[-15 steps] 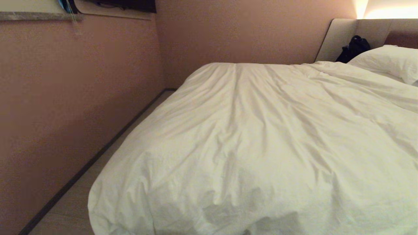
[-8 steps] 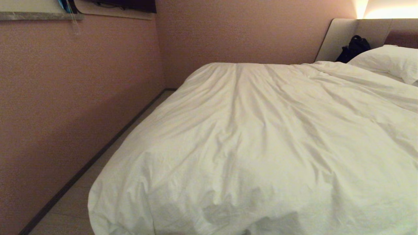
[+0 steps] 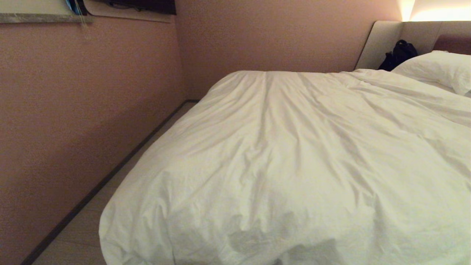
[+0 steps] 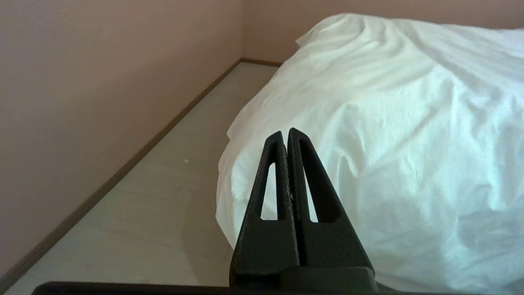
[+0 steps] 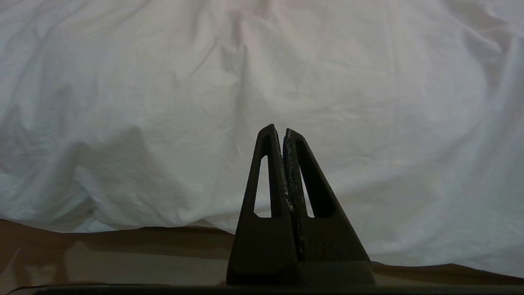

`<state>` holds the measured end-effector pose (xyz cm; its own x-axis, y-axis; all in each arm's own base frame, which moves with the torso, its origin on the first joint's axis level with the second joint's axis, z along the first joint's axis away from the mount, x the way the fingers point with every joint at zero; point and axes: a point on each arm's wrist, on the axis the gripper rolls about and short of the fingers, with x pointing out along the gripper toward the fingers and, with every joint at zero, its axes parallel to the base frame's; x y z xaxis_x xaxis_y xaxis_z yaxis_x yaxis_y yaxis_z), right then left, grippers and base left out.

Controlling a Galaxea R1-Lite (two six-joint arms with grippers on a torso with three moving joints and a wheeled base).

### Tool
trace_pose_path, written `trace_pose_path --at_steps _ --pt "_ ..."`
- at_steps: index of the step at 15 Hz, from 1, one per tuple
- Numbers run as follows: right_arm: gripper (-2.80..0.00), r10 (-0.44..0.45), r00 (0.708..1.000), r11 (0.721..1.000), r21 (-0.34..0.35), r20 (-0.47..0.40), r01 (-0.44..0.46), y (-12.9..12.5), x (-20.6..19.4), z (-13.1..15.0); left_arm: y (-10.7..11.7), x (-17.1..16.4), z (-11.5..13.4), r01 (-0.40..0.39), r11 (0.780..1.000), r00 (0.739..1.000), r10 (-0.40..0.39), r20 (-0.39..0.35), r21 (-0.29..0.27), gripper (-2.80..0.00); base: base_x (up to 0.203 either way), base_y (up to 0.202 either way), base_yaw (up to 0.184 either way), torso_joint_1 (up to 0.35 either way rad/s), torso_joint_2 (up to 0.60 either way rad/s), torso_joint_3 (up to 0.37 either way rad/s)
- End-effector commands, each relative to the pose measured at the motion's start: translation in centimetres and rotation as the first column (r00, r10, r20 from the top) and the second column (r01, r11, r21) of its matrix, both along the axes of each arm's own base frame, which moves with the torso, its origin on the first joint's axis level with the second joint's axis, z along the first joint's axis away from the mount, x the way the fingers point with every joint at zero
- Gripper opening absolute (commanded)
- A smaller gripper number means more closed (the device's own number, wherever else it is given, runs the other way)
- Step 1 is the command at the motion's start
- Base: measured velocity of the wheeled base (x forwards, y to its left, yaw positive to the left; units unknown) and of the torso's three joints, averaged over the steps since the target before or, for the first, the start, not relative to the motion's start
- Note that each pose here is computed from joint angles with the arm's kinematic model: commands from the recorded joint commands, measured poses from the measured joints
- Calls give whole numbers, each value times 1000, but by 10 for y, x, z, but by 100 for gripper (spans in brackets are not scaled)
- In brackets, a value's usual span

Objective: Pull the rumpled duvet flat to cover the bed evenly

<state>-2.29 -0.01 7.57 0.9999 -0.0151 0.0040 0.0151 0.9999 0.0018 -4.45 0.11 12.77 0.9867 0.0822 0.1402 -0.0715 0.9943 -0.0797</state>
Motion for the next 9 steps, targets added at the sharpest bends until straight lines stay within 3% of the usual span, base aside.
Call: trace_pose_path --at_steps 1,4,9 --pt "-280 0 1000 1000 0 -1 0 0 0 0 0 3 -8 0 1000 1000 0 -28 7 -280 0 0 0 0 0 0" --pt "-280 0 1000 1000 0 -1 0 0 0 0 0 9 -22 -4 998 997 8 -83 56 -280 0 0 0 0 0 0" --pt "-280 1 1000 1000 0 -1 -1 0 0 0 0 14 -33 -7 998 992 15 -127 61 -280 0 0 0 0 0 0"
